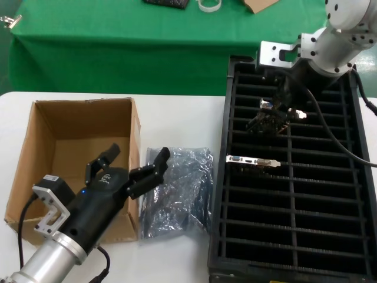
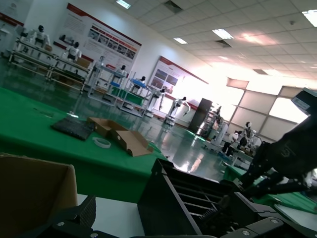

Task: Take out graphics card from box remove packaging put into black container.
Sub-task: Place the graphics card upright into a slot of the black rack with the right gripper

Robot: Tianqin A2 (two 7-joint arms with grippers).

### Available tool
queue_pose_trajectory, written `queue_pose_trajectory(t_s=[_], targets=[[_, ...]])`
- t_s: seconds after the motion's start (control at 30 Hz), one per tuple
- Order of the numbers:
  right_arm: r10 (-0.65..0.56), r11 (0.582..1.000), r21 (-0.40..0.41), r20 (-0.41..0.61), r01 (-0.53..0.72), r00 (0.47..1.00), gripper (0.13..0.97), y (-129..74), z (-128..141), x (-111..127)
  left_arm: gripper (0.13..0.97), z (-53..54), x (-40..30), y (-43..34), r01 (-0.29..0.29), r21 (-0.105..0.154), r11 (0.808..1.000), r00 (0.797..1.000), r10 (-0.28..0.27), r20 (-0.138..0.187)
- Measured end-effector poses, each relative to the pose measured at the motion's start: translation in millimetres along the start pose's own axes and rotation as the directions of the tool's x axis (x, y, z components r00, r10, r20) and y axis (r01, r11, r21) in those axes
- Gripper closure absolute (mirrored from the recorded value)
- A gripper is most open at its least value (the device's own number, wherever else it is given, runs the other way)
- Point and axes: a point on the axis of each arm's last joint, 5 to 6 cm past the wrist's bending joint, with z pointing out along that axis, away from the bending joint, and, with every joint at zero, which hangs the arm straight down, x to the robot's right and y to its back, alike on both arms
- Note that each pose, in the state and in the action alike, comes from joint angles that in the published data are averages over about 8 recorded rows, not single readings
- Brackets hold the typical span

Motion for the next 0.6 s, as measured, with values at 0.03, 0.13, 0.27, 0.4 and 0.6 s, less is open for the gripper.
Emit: queue_pose_trajectory(t_s=[0.03,0.13,0.27,0.4,0.6], targets=[[0.003,1.000,0.001,-0.001,-0.003,1.000,0.909,0,0,0,0.132,-0.4,-0.2,0.4,-0.001,-0.002,1.000,1.000,0.001,-0.004],[0.015,1.000,0.008,-0.009,-0.015,1.000,0.909,-1,1,0,0.132,-1.4,-0.1,1.6,-0.005,-0.009,1.000,1.000,0.004,-0.019],[0.042,0.999,0.028,-0.036,-0.041,0.998,0.909,-2,-1,3,0.132,-1.7,1.8,3.2,-0.010,-0.016,1.000,0.999,0.009,-0.042],[0.080,0.996,0.053,-0.069,-0.076,0.994,0.909,-2,-5,7,0.132,-1.3,4.9,4.0,-0.018,-0.021,1.000,0.998,0.017,-0.065],[0.136,0.988,0.083,-0.104,-0.128,0.985,0.848,0,-13,15,0.132,-0.6,9.1,3.2,-0.037,-0.014,0.999,0.995,0.036,-0.097]])
